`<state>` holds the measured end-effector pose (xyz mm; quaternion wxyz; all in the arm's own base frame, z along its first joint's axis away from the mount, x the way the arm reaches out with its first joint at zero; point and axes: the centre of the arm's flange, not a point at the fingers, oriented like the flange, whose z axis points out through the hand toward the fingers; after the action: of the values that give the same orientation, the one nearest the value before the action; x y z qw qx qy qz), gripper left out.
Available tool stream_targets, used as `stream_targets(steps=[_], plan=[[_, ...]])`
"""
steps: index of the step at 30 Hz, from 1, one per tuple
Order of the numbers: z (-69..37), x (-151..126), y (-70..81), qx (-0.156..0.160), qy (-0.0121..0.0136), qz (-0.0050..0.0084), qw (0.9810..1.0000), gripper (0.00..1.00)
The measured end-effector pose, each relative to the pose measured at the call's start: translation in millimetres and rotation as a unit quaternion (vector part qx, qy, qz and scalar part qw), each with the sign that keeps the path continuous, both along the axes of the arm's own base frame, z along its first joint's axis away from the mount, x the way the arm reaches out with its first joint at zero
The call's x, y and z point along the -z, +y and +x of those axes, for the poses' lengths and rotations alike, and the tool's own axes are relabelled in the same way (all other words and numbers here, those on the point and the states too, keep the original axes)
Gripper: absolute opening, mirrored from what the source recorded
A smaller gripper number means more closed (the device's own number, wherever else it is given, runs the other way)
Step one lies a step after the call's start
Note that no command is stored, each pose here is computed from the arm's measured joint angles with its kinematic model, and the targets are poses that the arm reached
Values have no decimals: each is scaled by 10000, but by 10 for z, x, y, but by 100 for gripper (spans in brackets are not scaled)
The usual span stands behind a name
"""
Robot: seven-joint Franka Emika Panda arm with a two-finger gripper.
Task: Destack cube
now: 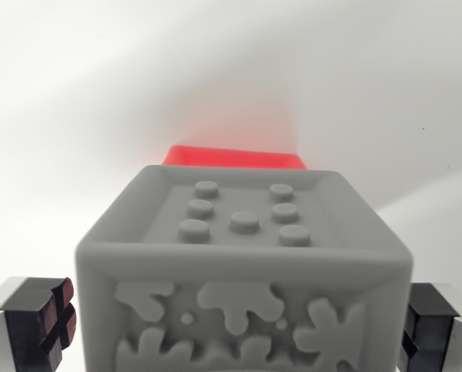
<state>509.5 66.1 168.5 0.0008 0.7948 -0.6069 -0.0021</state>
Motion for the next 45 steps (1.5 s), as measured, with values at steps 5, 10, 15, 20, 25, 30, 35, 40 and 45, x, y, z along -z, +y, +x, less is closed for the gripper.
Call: stream_targets(steps=[5,10,15,20,25,30,35,40,45], plan=[[3,-2,0,0,-3,0,10000,0],[3,-2,0,1,-4,0,10000,0],[3,-2,-1,2,-4,0,10000,0],[3,-2,-1,2,-4,0,10000,0],[3,-2,-1,2,-4,0,10000,0],[3,-2,-1,2,-3,0,10000,0],[3,-3,-1,2,-3,0,10000,0],[7,-31,0,2,-11,0,10000,0],[12,-103,0,2,-23,-1,10000,0]])
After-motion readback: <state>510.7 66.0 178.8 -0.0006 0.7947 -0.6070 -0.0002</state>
